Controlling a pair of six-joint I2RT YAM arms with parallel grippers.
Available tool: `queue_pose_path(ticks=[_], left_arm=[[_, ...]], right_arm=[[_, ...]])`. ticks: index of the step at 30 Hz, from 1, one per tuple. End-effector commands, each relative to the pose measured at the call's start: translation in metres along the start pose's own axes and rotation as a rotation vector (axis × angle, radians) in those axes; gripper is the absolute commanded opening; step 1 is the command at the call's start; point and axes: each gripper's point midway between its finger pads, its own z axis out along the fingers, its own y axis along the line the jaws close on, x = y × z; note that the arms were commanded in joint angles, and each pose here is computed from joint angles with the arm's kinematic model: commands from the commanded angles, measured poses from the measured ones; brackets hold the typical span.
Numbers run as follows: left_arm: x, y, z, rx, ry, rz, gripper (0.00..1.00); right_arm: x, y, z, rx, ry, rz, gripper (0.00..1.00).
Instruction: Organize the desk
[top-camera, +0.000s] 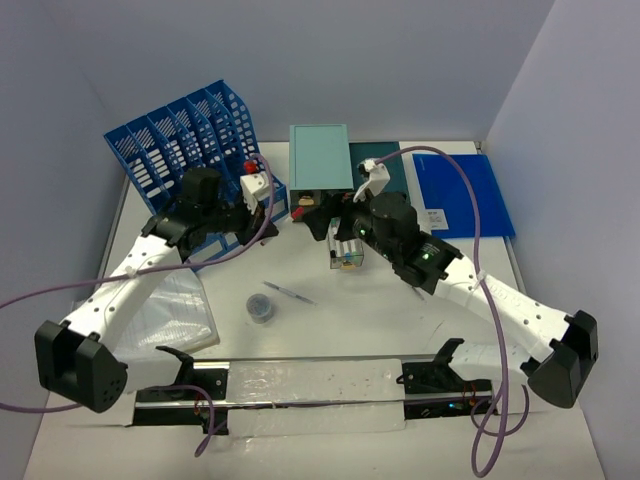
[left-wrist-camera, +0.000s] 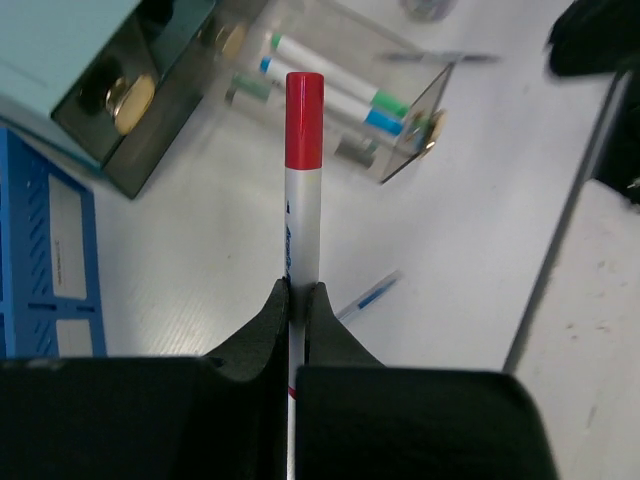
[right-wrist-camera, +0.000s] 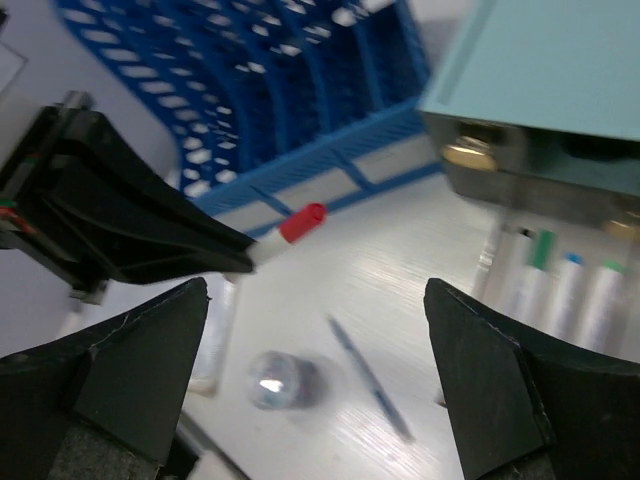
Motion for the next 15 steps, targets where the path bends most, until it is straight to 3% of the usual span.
queue_pose_path(ticks=[1,15], left_arm=[[-0.048,-0.026,-0.022,0.074,-0.147,0.004,0.0],[-0.07,-0.044,-0.043,0.091,-0.25,0.043,0.0]], right_arm=[[-0.031,0.058,0.005,-0.213,-0.148,0.11,0.93],[-0.019,0.083,0.036,-0.297,-0.106,0.232,0.81]])
